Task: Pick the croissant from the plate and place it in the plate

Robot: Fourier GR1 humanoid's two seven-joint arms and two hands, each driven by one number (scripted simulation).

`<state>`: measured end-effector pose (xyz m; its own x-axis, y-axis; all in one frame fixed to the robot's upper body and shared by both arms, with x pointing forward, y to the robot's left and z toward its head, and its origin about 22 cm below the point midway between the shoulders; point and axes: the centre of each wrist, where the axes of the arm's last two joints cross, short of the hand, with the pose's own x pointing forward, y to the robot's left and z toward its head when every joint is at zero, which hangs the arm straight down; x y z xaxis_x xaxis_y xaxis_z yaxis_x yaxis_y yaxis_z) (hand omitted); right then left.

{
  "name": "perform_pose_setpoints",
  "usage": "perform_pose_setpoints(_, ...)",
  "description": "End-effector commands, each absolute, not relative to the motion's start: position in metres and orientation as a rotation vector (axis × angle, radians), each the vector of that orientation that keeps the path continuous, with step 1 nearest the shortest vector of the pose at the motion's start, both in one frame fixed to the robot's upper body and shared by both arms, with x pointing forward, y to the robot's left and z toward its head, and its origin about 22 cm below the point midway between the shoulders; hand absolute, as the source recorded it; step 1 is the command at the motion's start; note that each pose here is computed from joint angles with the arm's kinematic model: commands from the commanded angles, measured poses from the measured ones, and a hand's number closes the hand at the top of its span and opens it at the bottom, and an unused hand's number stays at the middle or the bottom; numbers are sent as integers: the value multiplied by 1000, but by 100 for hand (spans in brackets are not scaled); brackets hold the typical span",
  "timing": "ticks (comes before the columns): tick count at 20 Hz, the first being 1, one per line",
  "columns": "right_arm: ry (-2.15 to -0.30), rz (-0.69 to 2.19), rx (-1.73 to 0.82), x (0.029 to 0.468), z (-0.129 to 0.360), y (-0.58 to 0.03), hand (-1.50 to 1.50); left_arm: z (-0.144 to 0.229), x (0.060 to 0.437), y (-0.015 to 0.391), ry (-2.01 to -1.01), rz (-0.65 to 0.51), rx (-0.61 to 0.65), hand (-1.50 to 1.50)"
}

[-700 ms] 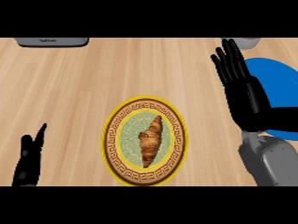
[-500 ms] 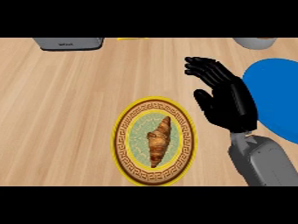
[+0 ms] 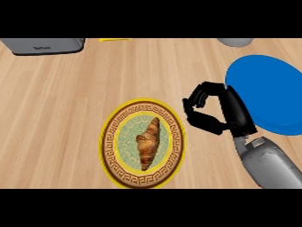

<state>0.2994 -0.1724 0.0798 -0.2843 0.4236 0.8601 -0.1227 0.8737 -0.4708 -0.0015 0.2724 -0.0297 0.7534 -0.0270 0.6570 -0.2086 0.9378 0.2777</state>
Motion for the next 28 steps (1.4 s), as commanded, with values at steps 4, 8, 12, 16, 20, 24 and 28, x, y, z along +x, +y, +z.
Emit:
perform_pose_setpoints(4,-1838,350,27,263,51,-113,-150,9,92,262,-1186,74,286,0)
perform_pose_setpoints(8,-1793,656,-43,255,28,-117,-150,9,96,259,-1194,86,305,0)
perform_pose_setpoints(12,-1735,885,-251,267,26,-139,-150,9,94,257,-1164,95,298,0)
perform_pose_setpoints(16,-1666,1039,-328,273,35,-134,-150,7,94,255,-1166,90,307,0)
perform_pose_setpoints(20,-1549,1167,-366,273,37,-125,-150,7,94,253,-1172,92,322,0)
perform_pose_setpoints(24,-1360,1285,-365,275,33,-112,-150,7,96,249,-1169,72,297,0)
perform_pose_setpoints(28,-1261,1349,-360,278,37,-97,-150,6,103,254,-1173,78,305,0)
